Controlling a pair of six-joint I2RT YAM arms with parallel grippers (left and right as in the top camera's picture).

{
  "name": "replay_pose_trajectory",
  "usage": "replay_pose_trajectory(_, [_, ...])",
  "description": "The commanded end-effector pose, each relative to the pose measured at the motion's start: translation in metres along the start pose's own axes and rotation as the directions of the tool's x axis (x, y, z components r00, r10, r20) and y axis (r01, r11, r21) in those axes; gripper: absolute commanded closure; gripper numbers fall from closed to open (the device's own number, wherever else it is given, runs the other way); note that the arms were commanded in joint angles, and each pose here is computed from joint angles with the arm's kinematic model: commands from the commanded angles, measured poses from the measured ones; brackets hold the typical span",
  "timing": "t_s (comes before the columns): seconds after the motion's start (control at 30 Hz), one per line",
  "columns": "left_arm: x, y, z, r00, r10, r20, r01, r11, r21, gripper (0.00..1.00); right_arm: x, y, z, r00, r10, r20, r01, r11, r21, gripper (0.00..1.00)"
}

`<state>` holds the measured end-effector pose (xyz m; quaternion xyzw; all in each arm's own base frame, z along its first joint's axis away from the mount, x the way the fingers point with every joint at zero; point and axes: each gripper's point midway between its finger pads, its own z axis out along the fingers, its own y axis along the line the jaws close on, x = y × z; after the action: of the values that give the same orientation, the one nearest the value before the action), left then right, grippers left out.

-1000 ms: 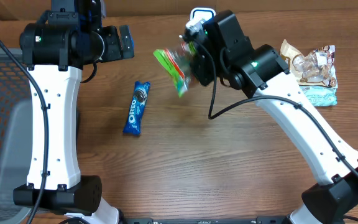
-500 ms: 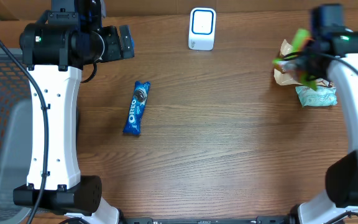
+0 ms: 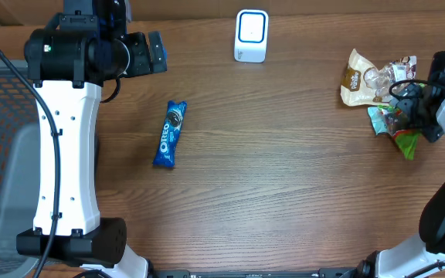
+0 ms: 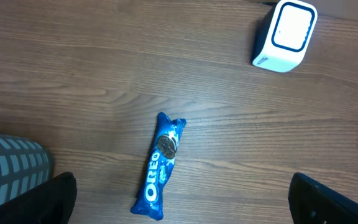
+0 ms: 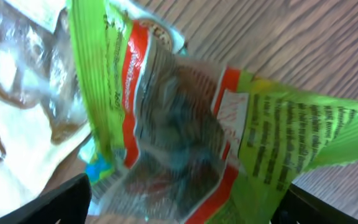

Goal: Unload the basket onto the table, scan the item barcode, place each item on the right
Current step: 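Carry the green snack bag right and drop it on the pile, then reach the right gripper left to the blue Oreo pack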

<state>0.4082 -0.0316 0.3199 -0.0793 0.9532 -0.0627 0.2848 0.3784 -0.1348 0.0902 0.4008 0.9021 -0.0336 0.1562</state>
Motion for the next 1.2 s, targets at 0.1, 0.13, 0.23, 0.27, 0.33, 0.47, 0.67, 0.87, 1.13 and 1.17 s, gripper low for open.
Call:
replay_pose_trajectory(0.1, [-0.001,-0.004,-0.001,1.0,-0.015,0.005,0.015,1.0,0.009,0.0,0.016,0.11,-0.1,0.973,-0.23,0.018,0.206,0.83,-0.519,0.07])
replay_pose_trajectory(0.13, [-0.001,-0.004,-0.001,1.0,-0.015,0.005,0.015,1.0,0.009,0.0,0.022,0.121,-0.106,0.968,-0.25,0.017,0.216,0.799,-0.562,0.07])
replay_pose_trajectory(0.23, [-0.001,-0.004,-0.001,1.0,-0.015,0.005,0.015,1.0,0.009,0.0,0.063,0.169,-0.125,0.928,-0.371,0.02,0.287,0.68,-0.675,0.04])
replay_pose_trajectory(0.27, [-0.001,-0.004,-0.001,1.0,-0.015,0.005,0.015,1.0,0.009,0.0,0.077,0.182,-0.126,0.916,-0.4,0.018,0.304,0.667,-0.681,0.02])
replay_pose_trajectory(0.33, [-0.001,-0.004,-0.001,1.0,-0.015,0.005,0.015,1.0,0.009,0.0,0.105,0.207,-0.129,0.906,-0.424,0.003,0.305,0.647,-0.698,0.02])
replay_pose_trajectory(0.47, [-0.001,-0.004,-0.001,1.0,-0.015,0.005,0.015,1.0,0.009,0.0,0.152,0.256,-0.129,0.885,-0.464,0.025,0.339,0.609,-0.717,0.02])
replay_pose_trajectory(0.67, [-0.001,-0.004,-0.001,1.0,-0.015,0.004,0.015,1.0,0.008,0.0,0.258,0.341,-0.118,0.835,-0.544,0.078,0.39,0.486,-0.782,0.02])
replay_pose_trajectory(0.87, [-0.001,-0.004,-0.001,1.0,-0.015,0.005,0.015,1.0,0.009,0.0,0.33,0.391,-0.091,0.807,-0.546,0.227,0.489,0.401,-0.775,0.02])
replay_pose_trajectory(1.13, [-0.001,-0.004,-0.001,1.0,-0.015,0.005,0.015,1.0,0.009,0.0,0.405,0.415,-0.049,0.765,-0.523,0.377,0.599,0.361,-0.715,0.03])
replay_pose_trajectory(1.17, [-0.001,-0.004,-0.001,1.0,-0.015,0.005,0.015,1.0,0.009,0.0,0.411,0.415,-0.048,0.751,-0.531,0.392,0.615,0.346,-0.709,0.04])
